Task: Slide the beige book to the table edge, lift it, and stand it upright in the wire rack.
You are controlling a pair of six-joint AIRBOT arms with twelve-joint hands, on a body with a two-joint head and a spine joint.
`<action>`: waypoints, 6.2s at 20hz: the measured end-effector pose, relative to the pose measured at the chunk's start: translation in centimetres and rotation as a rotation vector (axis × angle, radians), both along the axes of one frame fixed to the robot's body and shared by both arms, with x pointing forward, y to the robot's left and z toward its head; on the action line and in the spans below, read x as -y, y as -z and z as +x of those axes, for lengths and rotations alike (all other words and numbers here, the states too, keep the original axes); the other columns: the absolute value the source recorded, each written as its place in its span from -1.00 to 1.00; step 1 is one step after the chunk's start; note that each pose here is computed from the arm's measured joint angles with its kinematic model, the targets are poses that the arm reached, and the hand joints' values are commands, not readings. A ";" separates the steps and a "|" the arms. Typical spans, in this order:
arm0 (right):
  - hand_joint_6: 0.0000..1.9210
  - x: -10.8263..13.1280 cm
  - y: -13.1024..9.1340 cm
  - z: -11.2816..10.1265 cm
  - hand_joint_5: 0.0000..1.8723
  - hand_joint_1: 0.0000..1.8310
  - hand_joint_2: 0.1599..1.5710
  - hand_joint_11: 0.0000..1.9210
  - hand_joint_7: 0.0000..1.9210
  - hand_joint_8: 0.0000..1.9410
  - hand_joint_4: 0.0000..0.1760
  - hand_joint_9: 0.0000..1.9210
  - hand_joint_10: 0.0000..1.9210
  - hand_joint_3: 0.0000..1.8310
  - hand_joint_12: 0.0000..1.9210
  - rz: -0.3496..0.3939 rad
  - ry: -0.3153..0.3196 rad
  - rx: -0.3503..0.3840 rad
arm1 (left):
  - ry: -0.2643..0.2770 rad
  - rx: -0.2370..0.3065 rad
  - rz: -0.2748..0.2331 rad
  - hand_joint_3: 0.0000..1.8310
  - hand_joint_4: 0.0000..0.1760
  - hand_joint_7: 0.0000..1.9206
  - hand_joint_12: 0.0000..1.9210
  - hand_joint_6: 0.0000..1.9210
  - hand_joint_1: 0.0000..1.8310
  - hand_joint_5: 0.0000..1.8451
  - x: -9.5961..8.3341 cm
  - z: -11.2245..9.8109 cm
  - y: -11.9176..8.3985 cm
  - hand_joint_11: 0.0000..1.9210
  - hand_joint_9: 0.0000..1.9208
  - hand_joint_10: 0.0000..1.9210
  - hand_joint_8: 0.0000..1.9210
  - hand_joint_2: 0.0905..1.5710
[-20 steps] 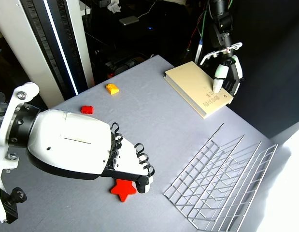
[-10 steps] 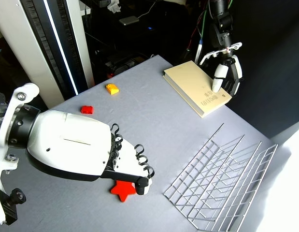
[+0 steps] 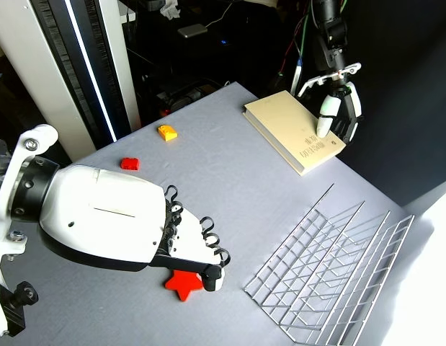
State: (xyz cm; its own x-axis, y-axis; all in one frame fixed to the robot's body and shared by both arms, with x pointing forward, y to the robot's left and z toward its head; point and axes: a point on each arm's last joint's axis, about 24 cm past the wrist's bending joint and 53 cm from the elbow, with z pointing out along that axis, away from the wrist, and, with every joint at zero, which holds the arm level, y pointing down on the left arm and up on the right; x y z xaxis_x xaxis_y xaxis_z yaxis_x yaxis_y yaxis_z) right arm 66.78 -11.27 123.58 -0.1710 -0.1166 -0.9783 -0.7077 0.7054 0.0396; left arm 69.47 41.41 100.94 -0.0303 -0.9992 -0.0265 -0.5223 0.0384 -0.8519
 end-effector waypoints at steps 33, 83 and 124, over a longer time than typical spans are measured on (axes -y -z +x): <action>-1.00 0.3 0.1 0.1 -0.60 -0.72 0.40 -1.00 -0.58 -1.00 -1.00 -0.60 -1.00 -1.00 0.07 -0.004 -0.005 -0.003 | -0.032 0.016 -0.003 -1.00 -1.00 -0.64 0.20 -0.99 -0.32 -0.66 -1.1 0.9 -1.0 -0.99 -0.62 -0.98 -0.99 0.29; -0.99 0.1 0.2 -0.2 -0.55 -0.68 0.41 -1.00 -0.54 -0.99 -1.00 -0.55 -0.99 -1.00 0.11 0.002 -0.020 -0.017 | 0.117 0.006 0.116 -1.00 -1.00 -0.50 0.08 -0.99 -0.18 -0.51 -0.5 -0.4 -0.1 -0.81 -0.47 -0.98 -0.99 0.29; -0.99 0.1 0.3 -0.3 -0.53 -0.68 0.40 -1.00 -0.52 -1.00 -1.00 -0.54 -1.00 -1.00 0.10 -0.001 -0.026 -0.018 | -0.034 -0.069 -0.117 -1.00 -1.00 -0.65 -0.15 -1.00 -0.40 -0.64 1.5 -1.9 0.9 -1.00 -0.66 -1.00 -1.00 0.29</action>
State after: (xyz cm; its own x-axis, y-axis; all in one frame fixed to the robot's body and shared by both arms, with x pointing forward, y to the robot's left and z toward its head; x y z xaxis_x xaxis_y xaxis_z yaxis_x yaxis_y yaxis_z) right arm 66.44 -11.38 123.31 -0.1854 -0.1223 -0.9750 -0.7247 0.6871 0.0516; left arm 67.62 39.93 100.08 0.0058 -0.9958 0.0917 -0.5790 -0.0781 -0.8116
